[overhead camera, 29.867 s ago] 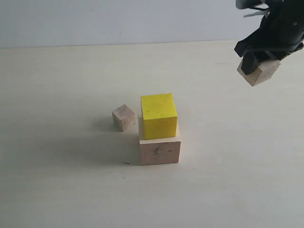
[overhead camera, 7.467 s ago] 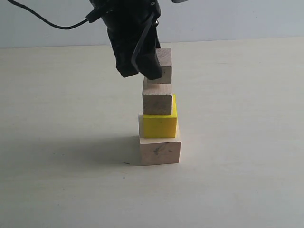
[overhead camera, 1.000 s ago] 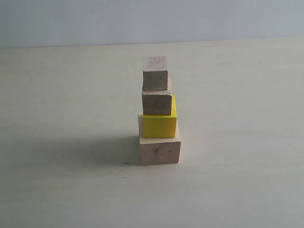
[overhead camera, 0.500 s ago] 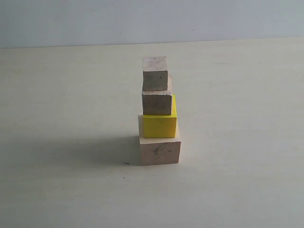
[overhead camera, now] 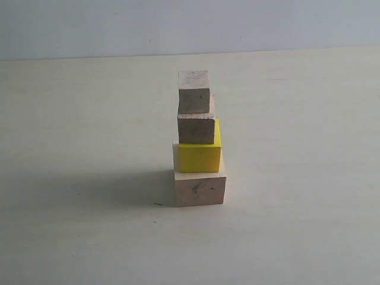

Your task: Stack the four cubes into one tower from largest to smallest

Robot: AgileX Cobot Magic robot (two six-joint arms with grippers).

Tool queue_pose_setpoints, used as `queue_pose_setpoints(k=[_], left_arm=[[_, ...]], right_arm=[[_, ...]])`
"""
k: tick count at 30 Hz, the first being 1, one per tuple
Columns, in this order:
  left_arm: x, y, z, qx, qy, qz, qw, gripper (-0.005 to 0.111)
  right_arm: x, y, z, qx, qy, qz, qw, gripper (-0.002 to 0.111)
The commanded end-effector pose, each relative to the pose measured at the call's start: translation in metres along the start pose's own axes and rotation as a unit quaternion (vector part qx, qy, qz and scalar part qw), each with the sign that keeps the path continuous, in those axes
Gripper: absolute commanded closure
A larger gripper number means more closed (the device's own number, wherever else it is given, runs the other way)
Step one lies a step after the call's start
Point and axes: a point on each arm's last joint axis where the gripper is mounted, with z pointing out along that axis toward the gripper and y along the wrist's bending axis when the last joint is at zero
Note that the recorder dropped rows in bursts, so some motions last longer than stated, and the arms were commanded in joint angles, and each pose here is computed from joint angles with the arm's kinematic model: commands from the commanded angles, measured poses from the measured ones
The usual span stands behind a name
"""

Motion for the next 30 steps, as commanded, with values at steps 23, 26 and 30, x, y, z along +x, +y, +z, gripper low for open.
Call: queue_pose_setpoints(k=[23, 26, 30], left_arm=[[0.128, 0.018, -0.003, -0.101, 0.096, -0.014, 0.990, 0.107], [0.131, 0.019, -0.004, -0.105, 0.114, -0.015, 0.988, 0.107], [0.136, 0.019, -0.005, -0.111, 0.142, -0.028, 0.983, 0.107]], right_arm=[[0.001, 0.000, 0.000, -0.001, -0.005, 0.000, 1.000, 0.108], [0.001, 0.000, 0.000, -0.001, -0.005, 0.000, 1.000, 0.108], [0.001, 0.000, 0.000, -0.001, -0.005, 0.000, 1.000, 0.108]])
